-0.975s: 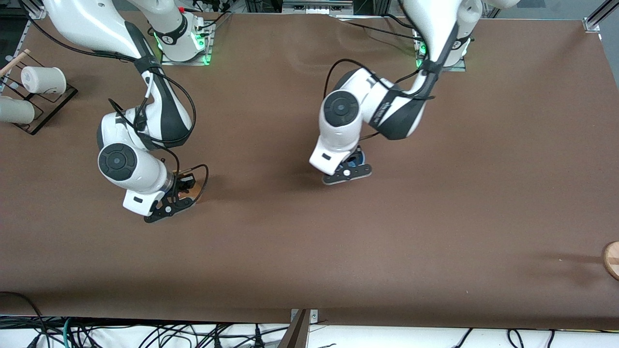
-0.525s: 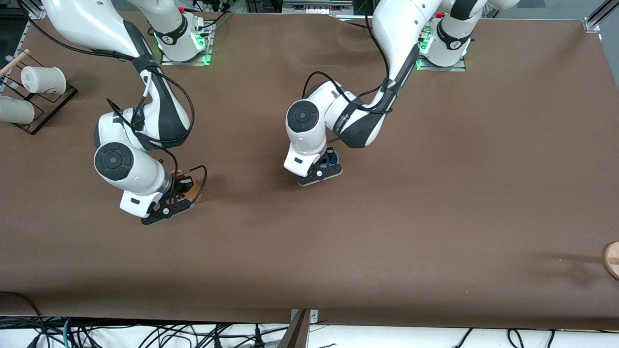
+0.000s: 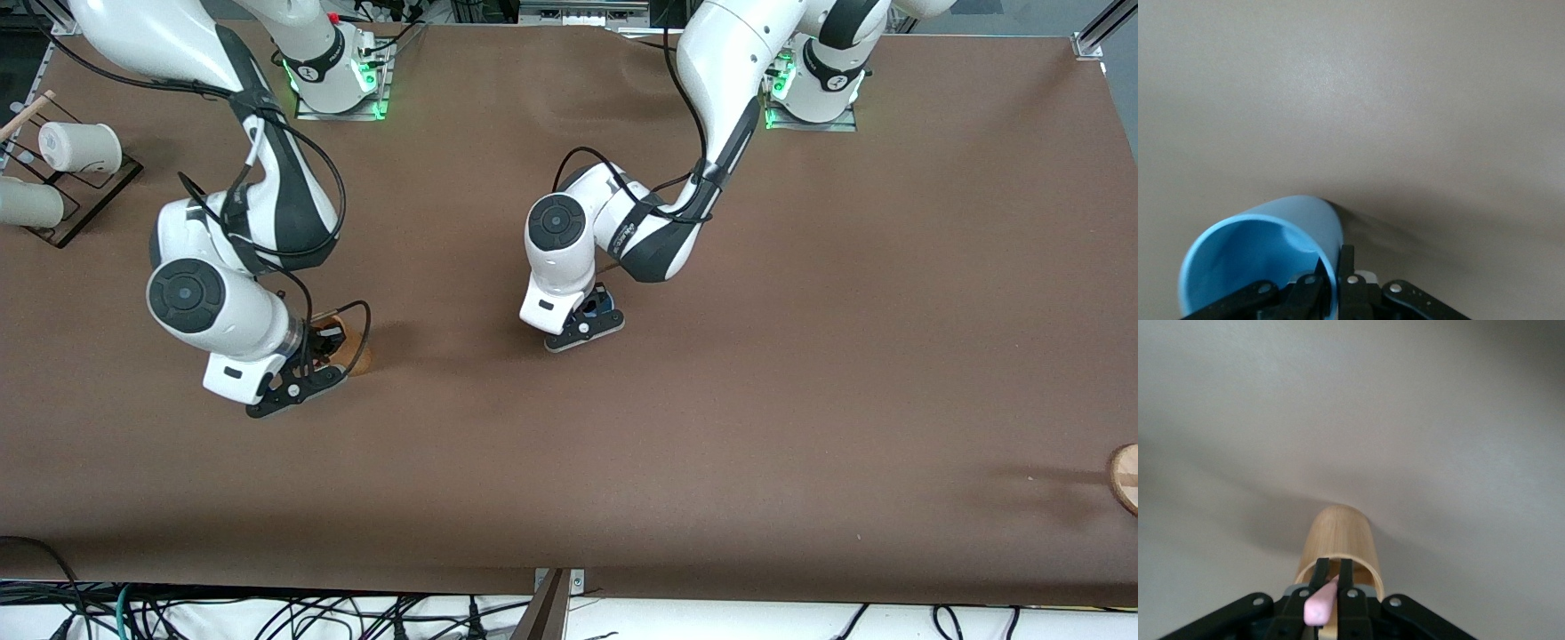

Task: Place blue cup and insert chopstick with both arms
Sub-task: 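Lift the chopstick with the right gripper while the left gripper releases the cup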

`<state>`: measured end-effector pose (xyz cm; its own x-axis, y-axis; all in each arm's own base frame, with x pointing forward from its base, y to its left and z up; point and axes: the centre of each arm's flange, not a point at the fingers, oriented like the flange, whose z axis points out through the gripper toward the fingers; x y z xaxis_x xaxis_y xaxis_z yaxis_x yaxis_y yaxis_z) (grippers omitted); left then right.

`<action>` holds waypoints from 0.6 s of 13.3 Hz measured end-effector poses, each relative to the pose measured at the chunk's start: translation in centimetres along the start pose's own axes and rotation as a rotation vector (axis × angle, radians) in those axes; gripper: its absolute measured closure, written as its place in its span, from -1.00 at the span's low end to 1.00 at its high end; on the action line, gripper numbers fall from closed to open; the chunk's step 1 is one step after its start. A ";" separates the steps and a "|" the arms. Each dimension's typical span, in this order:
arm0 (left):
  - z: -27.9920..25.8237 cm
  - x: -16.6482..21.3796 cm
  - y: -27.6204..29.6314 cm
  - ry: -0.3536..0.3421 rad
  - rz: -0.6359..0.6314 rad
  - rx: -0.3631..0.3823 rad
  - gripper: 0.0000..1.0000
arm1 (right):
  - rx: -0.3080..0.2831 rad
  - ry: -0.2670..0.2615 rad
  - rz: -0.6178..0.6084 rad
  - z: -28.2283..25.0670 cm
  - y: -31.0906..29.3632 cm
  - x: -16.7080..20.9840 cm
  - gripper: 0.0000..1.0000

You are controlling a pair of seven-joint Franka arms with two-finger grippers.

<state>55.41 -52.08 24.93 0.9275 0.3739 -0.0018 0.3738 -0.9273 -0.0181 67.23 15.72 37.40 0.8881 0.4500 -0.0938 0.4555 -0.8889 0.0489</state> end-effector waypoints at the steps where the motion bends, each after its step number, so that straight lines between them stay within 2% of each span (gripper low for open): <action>1: -0.1 0.1 0.0 0.001 -0.001 -0.003 0.67 | 0.015 0.009 0.001 -2.0 0.0 -0.1 0.83; 5: -1.2 0.3 0.4 0.010 -0.001 -0.023 -0.19 | 0.061 0.063 -0.019 -10.7 -1.7 -1.0 0.83; 8: -4.2 0.4 0.8 -0.032 -0.025 -0.073 -0.82 | 0.067 0.110 -0.064 -16.1 -4.4 -1.2 0.83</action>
<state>56.05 -52.72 29.14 0.9174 0.3964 -0.0346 0.3978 -0.9158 0.0548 65.16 20.53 53.27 0.8602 0.5098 0.0156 0.5100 -0.8599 -0.0202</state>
